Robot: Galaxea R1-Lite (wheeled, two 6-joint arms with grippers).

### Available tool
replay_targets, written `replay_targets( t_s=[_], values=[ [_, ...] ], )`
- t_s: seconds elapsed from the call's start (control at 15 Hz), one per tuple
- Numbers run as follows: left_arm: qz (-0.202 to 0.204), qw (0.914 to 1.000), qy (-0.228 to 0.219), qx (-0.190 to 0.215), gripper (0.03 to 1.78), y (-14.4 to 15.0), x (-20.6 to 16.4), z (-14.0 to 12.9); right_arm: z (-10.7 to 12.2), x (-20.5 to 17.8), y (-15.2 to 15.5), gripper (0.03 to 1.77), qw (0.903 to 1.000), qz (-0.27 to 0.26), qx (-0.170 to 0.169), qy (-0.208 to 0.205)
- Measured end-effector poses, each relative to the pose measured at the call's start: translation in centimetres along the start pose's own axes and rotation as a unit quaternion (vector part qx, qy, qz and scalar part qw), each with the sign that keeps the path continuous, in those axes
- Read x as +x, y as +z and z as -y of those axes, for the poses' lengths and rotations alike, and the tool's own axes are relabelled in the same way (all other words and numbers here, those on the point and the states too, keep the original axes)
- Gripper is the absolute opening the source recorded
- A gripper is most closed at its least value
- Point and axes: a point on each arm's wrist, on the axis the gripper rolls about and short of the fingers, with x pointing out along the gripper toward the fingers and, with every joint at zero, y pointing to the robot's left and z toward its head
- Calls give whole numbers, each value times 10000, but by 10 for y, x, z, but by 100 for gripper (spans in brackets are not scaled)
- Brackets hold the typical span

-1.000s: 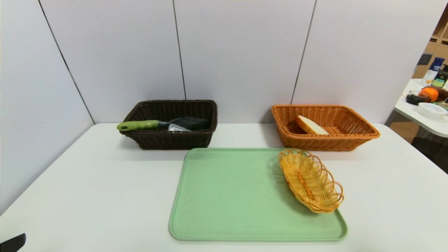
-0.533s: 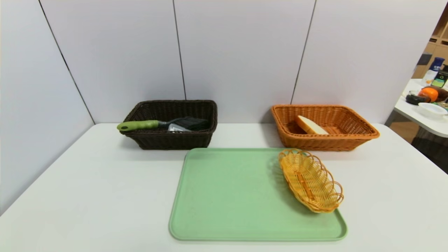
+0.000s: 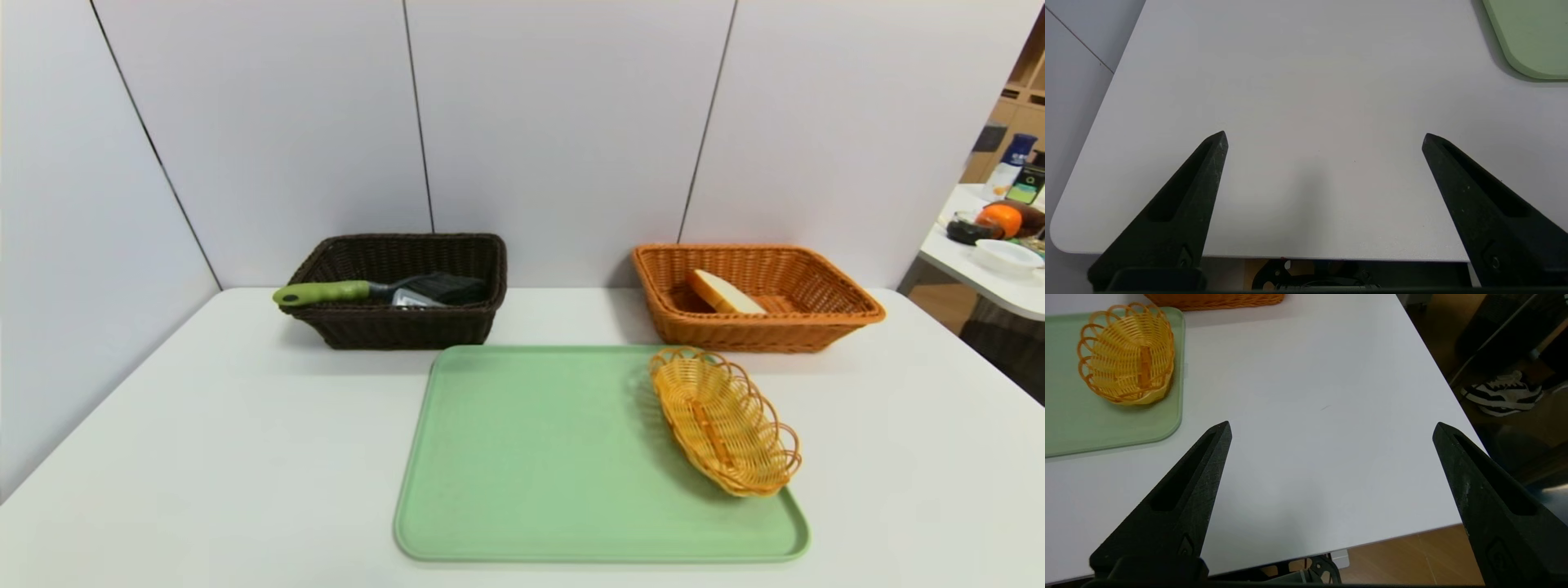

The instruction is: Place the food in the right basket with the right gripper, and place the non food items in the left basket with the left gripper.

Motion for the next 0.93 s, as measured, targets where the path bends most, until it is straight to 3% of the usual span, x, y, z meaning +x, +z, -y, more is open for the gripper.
replay_targets(
  t_s=[0.4,0.6,0.93],
  values=[
    [840,9963,-155,6,169,-13,12,1,2,-25,-22,169,9970,657,124,387],
    [999,9944,-353,28,169,-18,11,1,-2,-24,-38,169,9923,1073,-110,601],
    [1535,9868,-518,71,169,-20,12,2,-10,9,-59,170,9741,2146,-493,518]
  ],
)
